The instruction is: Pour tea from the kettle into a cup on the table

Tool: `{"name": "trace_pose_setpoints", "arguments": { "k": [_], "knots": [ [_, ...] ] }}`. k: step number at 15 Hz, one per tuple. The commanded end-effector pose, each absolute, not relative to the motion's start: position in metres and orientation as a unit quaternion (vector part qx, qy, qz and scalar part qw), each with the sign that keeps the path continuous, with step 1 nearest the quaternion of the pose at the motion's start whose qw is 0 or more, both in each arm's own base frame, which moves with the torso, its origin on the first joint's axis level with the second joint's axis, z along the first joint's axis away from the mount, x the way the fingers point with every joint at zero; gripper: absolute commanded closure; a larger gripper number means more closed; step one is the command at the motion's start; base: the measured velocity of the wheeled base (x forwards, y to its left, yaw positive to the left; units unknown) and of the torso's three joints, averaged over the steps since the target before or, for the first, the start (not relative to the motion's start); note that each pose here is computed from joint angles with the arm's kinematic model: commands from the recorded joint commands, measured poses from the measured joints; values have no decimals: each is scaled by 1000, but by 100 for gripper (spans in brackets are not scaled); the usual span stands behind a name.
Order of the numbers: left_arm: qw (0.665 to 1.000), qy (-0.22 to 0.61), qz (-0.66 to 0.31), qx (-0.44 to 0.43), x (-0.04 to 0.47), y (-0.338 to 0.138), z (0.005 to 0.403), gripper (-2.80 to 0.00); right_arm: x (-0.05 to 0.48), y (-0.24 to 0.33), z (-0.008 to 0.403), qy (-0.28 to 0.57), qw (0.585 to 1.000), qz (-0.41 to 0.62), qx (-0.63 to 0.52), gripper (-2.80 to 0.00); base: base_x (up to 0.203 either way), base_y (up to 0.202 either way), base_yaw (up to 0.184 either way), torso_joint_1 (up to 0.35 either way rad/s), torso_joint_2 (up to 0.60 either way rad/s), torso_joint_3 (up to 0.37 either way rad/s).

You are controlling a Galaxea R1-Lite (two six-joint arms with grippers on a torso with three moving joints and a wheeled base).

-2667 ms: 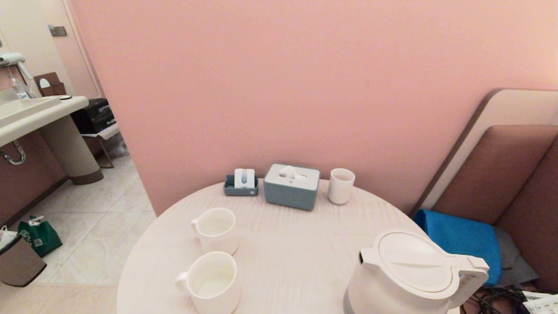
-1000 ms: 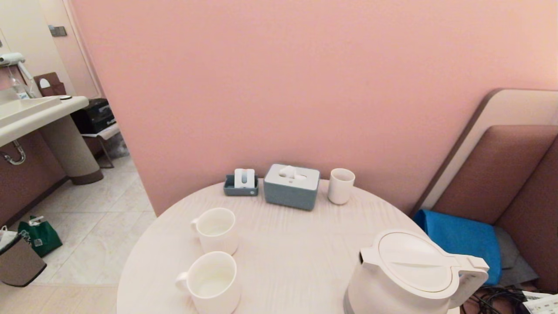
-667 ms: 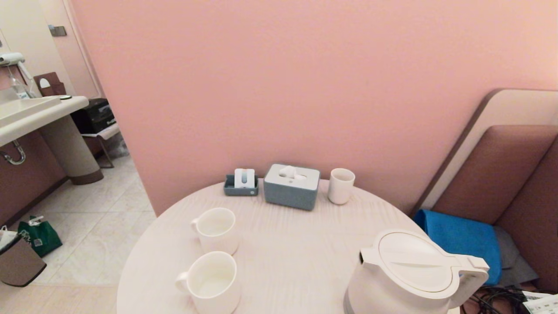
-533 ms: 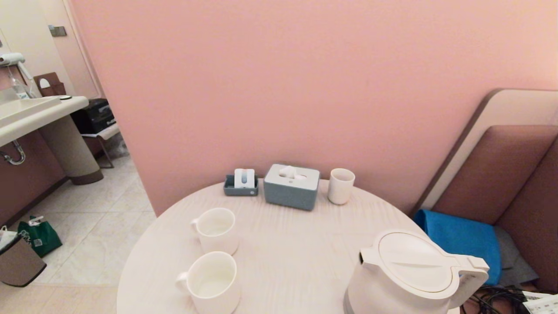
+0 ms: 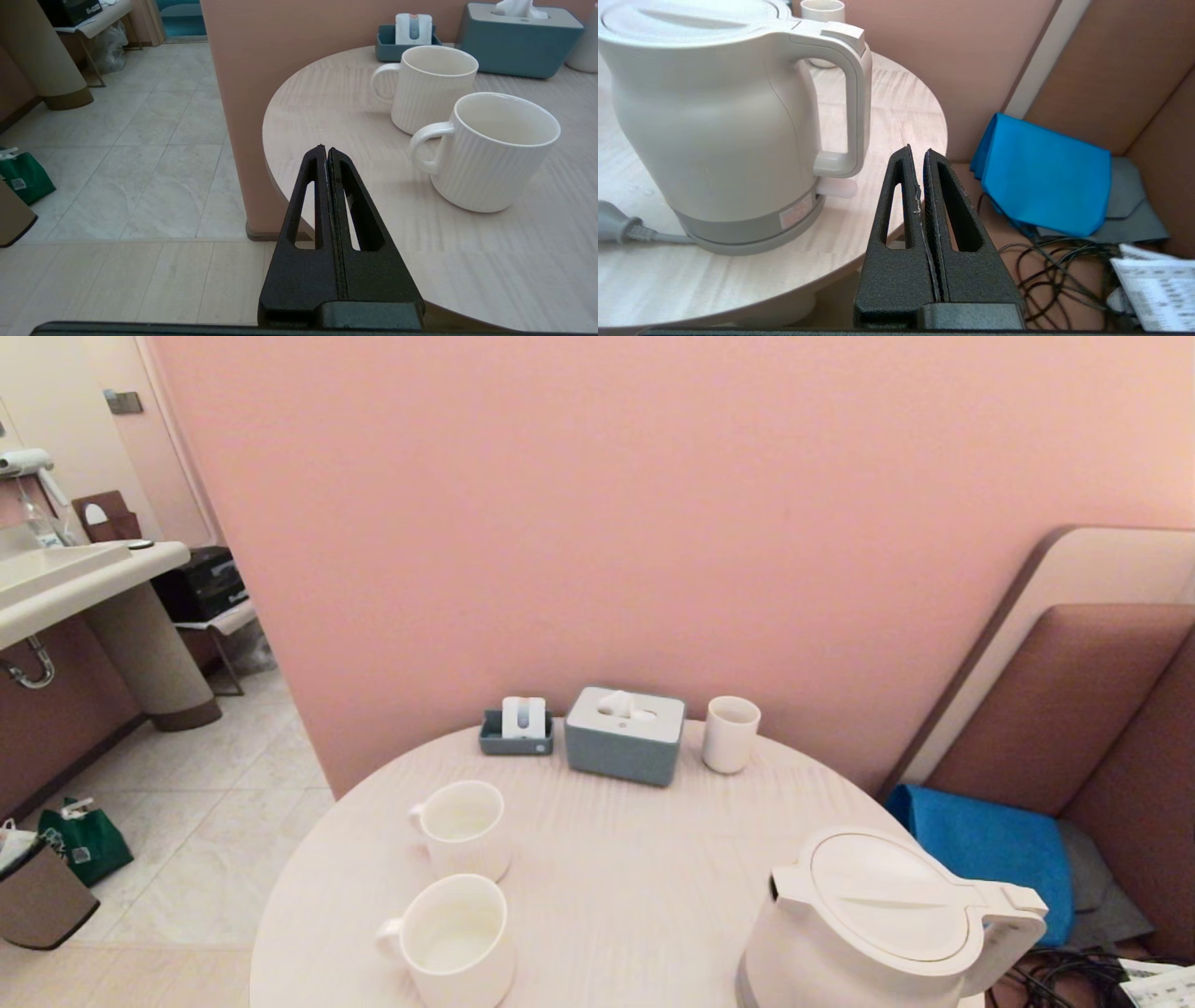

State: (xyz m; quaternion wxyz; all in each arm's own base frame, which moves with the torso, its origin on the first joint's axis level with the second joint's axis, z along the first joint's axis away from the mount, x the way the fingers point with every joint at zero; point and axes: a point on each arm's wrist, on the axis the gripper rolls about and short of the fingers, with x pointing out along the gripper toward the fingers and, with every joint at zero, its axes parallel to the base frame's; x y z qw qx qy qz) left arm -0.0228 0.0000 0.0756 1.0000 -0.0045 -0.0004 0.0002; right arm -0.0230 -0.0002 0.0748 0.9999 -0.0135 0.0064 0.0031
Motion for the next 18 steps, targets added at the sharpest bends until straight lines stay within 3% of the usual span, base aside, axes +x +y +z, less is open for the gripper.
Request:
{"name": "trace_pose_setpoints", "arguments": {
  "k": [1, 18],
  "knots": [
    [1000, -1, 1, -5, -23, 0, 76, 0, -23, 0, 75, 5, 1000, 3, -12, 0, 0, 0, 0, 0, 0, 0],
    [1000, -1, 1, -4, -23, 0, 76, 0, -23, 0, 75, 6, 1000, 3, 3, 0, 0, 0, 0, 0, 0, 0]
  ]
}}
